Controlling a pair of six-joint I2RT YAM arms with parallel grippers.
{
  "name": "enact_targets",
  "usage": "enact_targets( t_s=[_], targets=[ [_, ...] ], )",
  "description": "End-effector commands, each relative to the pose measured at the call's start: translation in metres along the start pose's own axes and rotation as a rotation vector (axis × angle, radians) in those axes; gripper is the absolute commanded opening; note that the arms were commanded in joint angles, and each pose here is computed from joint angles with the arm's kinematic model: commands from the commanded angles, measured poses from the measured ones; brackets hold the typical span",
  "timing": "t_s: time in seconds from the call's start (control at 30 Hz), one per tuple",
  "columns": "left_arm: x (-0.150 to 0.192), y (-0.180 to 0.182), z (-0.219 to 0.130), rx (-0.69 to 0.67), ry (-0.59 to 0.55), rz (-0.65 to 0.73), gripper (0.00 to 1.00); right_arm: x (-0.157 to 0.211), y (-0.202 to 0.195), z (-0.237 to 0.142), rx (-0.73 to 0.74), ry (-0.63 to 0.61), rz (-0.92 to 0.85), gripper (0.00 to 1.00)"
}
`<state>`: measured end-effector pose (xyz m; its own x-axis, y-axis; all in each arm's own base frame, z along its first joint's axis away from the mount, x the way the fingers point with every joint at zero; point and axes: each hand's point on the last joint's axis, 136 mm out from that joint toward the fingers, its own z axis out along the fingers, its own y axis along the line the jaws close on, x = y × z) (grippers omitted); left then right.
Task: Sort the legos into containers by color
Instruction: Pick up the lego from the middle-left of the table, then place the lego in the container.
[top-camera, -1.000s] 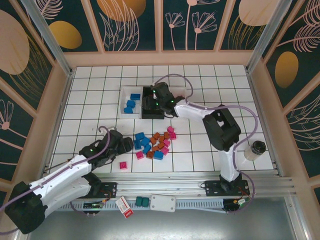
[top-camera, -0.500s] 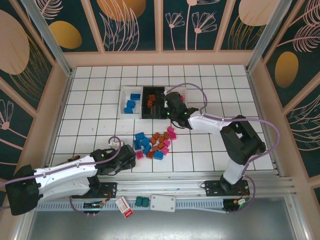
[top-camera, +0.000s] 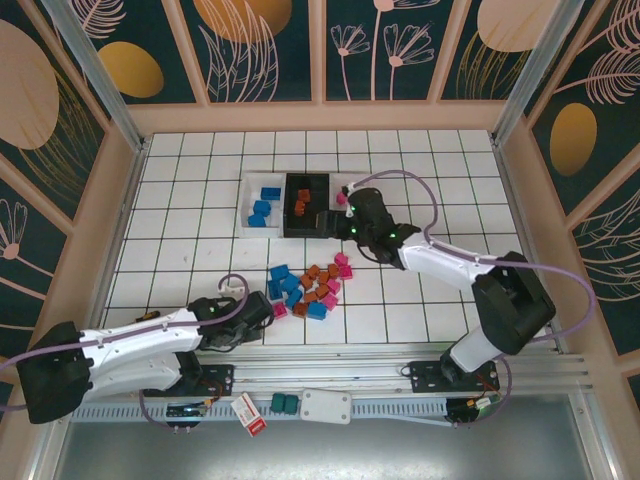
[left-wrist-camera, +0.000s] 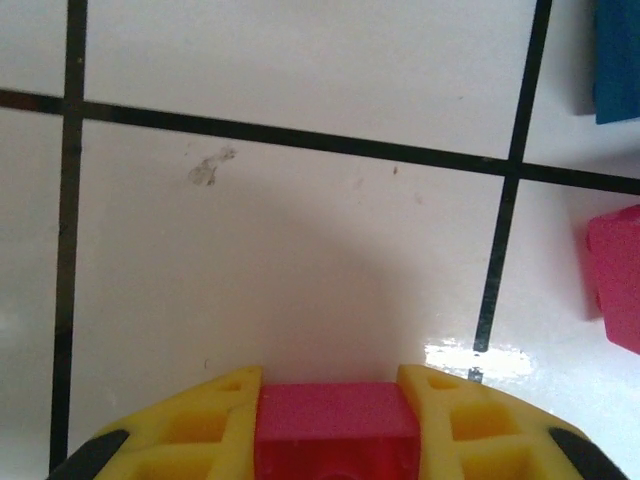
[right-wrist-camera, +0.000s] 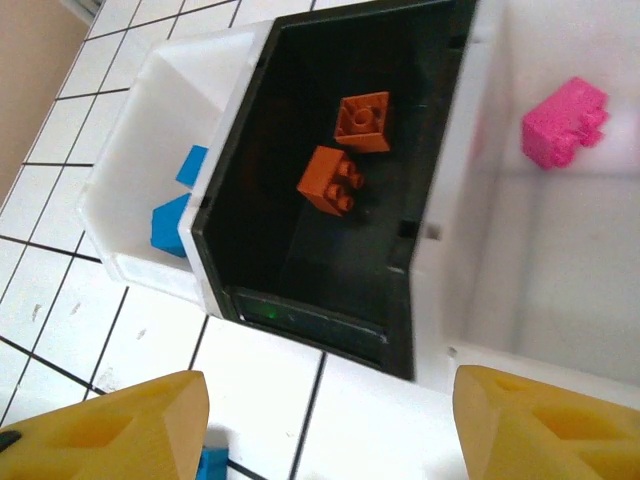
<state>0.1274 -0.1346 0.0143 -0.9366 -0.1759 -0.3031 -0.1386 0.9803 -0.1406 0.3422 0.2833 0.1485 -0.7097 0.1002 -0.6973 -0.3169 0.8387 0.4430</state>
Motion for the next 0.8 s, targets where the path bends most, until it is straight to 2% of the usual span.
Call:
enact_targets(
  t_s=[0.0,0.1,0.2,0.4,0.6,0.77],
  targets=[
    [-0.044,-0.072,-0.022,0.200,-0.138,0.034,0.20,-0.010,-0.020,-0.021,0.045,-0.074,0.057,0.66],
    [-0.090,-0.120,-0.037,0.248,-0.228,0.094,0.15,-0.008,-0.041,-0.036,0.077,-0.104,0.104,0.66],
    [-0.143,-0.160,-0.047,0.292,-0.329,0.134,0.15,-0.004,-0.054,-0.049,0.099,-0.121,0.129,0.66],
    [-0.236,-0.231,-0.048,0.347,-0.427,0.167,0.15,0.008,-0.067,-0.064,0.134,-0.123,0.154,0.66],
    [-0.290,-0.263,0.000,0.281,-0.412,0.176,0.15,0.018,-0.071,-0.071,0.137,-0.108,0.166,0.66],
    [-0.313,-0.290,0.027,0.284,-0.395,0.178,0.19,0.023,-0.070,-0.074,0.134,-0.089,0.157,0.67]
  ],
)
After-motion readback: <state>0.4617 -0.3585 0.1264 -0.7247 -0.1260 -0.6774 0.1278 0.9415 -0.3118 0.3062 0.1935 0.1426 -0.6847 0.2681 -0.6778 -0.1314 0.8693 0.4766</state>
